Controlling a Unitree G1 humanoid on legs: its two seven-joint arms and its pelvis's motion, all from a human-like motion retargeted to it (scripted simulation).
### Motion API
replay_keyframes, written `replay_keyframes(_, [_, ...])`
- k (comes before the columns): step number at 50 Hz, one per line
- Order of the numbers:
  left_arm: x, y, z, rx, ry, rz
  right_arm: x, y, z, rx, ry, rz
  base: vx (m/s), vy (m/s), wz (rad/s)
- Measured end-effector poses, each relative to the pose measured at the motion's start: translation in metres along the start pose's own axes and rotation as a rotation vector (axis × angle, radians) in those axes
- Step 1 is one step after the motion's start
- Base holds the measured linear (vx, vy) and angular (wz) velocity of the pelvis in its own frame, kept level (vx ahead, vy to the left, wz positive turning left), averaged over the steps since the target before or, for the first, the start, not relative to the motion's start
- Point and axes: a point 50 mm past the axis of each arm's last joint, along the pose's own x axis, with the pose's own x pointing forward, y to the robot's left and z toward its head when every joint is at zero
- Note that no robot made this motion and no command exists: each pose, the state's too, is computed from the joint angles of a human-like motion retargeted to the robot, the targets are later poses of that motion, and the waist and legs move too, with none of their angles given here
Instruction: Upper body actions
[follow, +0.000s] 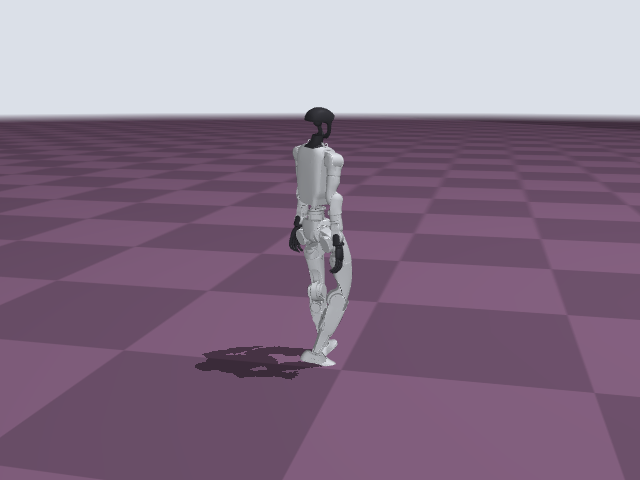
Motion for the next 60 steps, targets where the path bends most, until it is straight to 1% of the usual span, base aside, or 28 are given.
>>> replay_keyframes(8, [-0.006,-0.011,0.029,0.065,-0.123,-0.070,0.000,0.010,-0.001,-0.029,-0.002,0.025,0.07,0.02,1.17])
replay_keyframes(16, [-0.007,-0.005,0.033,0.213,-0.138,-0.030,-0.001,0.020,-0.017,-0.065,0.050,0.011,0.05,-0.01,0.35])
replay_keyframes(25, [-0.006,0.001,0.027,0.296,-0.097,-0.025,0.000,0.015,-0.019,-0.078,0.071,-0.004,0.00,-0.03,-1.45])
replay_keyframes(30, [-0.003,-0.004,0.018,0.241,-0.084,-0.047,0.000,0.000,-0.009,-0.051,0.034,-0.033,0.06,-0.10,-3.01])
replay_keyframes(35, [0.002,-0.006,0.001,0.173,-0.048,-0.055,0.001,-0.010,-0.012,-0.010,0.043,-0.038,0.30,-0.13,-3.15])
replay_keyframes(43, [0.005,0.004,-0.013,0.084,0.002,-0.016,0.000,-0.002,-0.020,0.118,0.098,0.039,0.46,-0.19,-2.06])
replay_keyframes(48, [0.006,0.009,-0.009,-0.007,-0.043,-0.014,0.000,-0.002,-0.006,0.066,0.062,0.056,0.39,-0.24,-1.47])
replay_keyframes(53, [0.006,0.013,-0.006,-0.029,-0.064,0.003,-0.001,-0.009,0.010,-0.030,0.009,0.050,0.39,-0.18,-1.49])
replay_keyframes(56, [0.004,0.006,0.000,-0.035,-0.063,-0.022,-0.002,-0.019,0.021,-0.049,-0.027,0.020,0.22,-0.03,-1.52])
replay_keyframes(60, [-0.001,-0.010,0.017,-0.031,-0.113,-0.061,-0.004,-0.033,0.035,-0.007,-0.074,-0.006,0.14,0.05,-1.39])
